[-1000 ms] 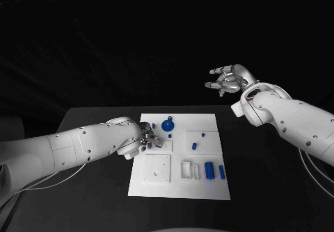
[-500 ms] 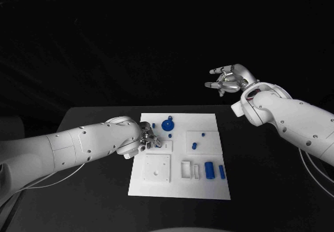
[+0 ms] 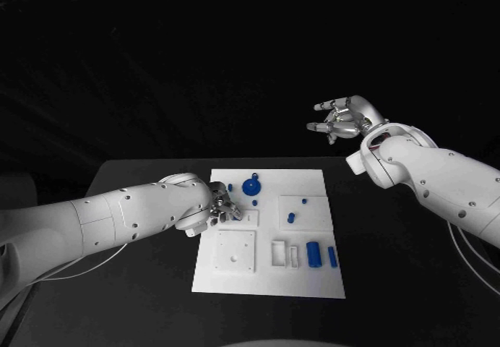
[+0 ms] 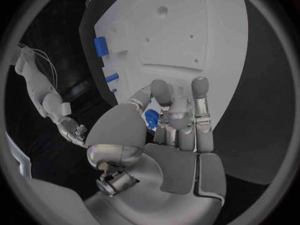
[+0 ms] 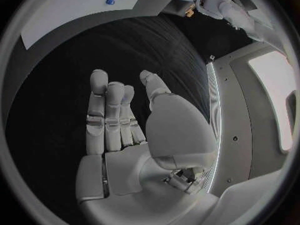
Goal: Assemble the parts on the task board
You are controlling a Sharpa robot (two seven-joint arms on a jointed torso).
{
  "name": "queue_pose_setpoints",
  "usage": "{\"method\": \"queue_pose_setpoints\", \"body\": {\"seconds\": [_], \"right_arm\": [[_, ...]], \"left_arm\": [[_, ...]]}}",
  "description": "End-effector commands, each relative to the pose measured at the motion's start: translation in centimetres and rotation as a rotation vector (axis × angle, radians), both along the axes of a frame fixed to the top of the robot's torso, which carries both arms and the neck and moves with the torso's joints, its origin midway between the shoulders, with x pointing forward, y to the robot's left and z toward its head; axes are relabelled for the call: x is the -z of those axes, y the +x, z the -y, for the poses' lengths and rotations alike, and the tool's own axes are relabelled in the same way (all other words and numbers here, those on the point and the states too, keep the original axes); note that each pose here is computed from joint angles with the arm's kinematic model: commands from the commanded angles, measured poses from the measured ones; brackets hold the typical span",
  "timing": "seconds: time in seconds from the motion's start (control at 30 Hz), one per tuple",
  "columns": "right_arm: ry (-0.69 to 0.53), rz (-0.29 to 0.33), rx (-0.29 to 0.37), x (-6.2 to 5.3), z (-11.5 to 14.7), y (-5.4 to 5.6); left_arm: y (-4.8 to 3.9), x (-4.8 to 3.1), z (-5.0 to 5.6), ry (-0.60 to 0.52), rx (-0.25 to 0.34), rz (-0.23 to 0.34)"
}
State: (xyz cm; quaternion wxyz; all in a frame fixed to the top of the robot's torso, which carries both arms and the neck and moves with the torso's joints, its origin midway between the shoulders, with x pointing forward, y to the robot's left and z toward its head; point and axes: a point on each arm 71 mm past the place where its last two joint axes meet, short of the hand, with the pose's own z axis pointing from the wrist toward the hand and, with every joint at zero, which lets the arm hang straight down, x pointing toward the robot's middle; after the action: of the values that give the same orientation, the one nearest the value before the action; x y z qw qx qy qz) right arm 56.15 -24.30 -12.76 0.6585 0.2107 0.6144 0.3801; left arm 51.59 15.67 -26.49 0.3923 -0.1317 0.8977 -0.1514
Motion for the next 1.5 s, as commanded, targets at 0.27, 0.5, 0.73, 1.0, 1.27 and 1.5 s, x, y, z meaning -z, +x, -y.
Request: {"method": "queue_pose_setpoints", "body": {"seconds": [0.27, 0.5, 0.73, 1.0, 1.27, 1.5], "right_arm": [[0.0, -0.006, -0.008, 0.05, -0.1, 0.02], [0.0, -0.009, -0.009, 0.11, -0.13, 0.03], [-0.001, -0.012, -0.01, 0.24, -0.15, 0.04], [-0.002, -0.016, -0.01, 0.38, -0.13, 0.05], [-0.002, -0.022, -0.012, 0.46, -0.14, 0.06], [-0.002, -0.026, -0.014, 0.55, -0.18, 0.06]], "left_arm": [[-0.22, 0.37, 0.43, 0.031, 0.043, -0.05], [-0.15, 0.37, 0.69, 0.03, 0.046, -0.049], [0.0, 0.32, 0.8, 0.031, 0.043, -0.038], [0.2, 0.26, 0.82, 0.041, 0.044, -0.03], [0.38, 0.33, 0.77, 0.059, 0.055, -0.047], [0.44, 0.4, 0.81, 0.071, 0.062, -0.061]]}}
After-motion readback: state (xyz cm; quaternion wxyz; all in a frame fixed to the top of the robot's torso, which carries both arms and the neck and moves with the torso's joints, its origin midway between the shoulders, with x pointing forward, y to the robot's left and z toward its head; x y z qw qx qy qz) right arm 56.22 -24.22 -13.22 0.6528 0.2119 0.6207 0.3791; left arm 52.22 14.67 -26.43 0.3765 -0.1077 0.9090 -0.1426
